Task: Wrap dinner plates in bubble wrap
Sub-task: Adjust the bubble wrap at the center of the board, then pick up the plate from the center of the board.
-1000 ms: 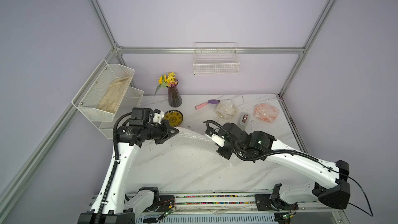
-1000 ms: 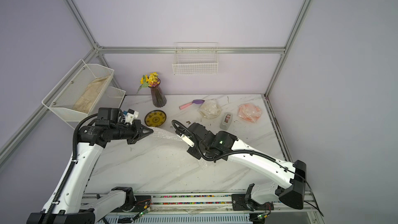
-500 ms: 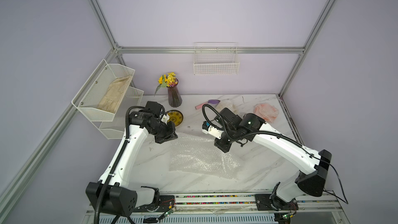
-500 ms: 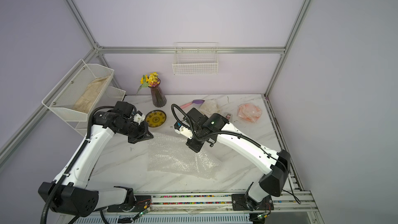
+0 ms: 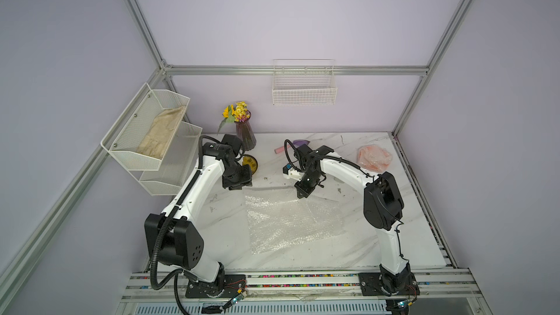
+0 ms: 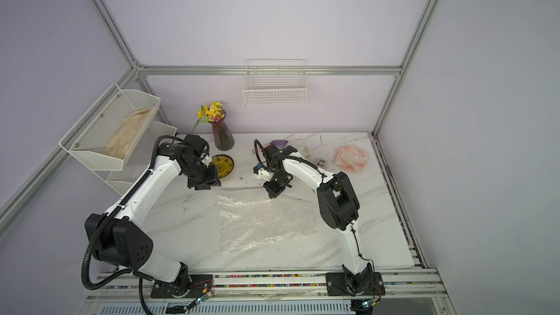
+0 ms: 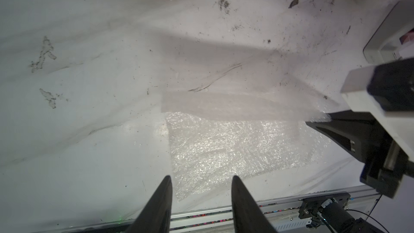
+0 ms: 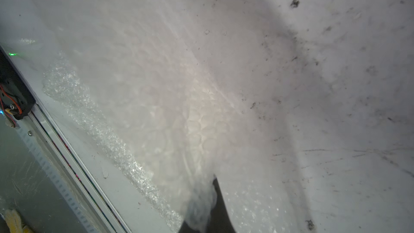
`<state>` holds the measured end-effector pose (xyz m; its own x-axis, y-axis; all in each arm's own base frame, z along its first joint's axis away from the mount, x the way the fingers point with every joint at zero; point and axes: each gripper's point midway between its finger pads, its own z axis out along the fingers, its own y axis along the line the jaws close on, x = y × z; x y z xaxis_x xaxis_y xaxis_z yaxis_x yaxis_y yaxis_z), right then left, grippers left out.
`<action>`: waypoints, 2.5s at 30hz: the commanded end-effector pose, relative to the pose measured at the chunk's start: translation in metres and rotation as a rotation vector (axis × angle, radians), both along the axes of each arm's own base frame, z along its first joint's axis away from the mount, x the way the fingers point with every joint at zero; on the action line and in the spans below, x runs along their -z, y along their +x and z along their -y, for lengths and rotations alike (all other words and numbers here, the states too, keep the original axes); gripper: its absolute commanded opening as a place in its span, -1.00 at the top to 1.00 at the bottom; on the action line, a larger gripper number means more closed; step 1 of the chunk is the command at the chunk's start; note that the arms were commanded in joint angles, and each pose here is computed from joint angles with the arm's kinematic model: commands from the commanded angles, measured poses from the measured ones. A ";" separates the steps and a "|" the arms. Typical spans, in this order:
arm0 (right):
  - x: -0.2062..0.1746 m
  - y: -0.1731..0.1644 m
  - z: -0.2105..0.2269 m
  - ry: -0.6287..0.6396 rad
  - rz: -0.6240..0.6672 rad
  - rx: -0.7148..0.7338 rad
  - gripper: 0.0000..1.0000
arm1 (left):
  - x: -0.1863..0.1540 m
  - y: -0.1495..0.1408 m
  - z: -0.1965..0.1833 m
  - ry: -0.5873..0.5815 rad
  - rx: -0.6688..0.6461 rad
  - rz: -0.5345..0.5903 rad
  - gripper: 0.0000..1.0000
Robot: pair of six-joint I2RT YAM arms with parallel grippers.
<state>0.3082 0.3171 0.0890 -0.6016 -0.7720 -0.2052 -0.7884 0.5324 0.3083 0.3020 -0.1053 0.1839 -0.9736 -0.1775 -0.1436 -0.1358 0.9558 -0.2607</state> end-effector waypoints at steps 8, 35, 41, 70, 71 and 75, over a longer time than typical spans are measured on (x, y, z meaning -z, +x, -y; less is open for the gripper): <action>-0.066 0.104 0.071 -0.302 0.581 0.375 -0.02 | 0.102 -0.058 0.077 -0.060 0.107 -0.198 0.24; -0.041 0.066 0.005 0.301 0.088 0.909 0.34 | 0.115 -0.083 -0.012 0.320 0.043 -0.225 0.24; -0.019 0.088 -0.062 0.547 -0.161 1.000 0.26 | 0.084 -0.056 -0.026 0.166 -0.072 -0.103 0.19; 0.090 0.165 -0.190 0.702 -0.242 1.183 0.50 | 0.044 -0.075 -0.026 -0.115 -0.148 0.039 -0.02; 0.091 0.167 -0.191 0.702 -0.241 1.183 0.50 | 0.045 -0.076 -0.025 -0.120 -0.149 0.035 -0.01; 0.094 0.174 -0.198 0.689 -0.244 1.177 0.58 | 0.052 -0.080 -0.021 -0.140 -0.160 0.009 -0.01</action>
<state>0.4857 0.5238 0.0403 -0.8943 0.4116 -0.1754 0.0305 0.4471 0.8939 0.2272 -0.0780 0.1378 -0.9323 -0.3323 -0.1430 -0.2644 0.8957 -0.3575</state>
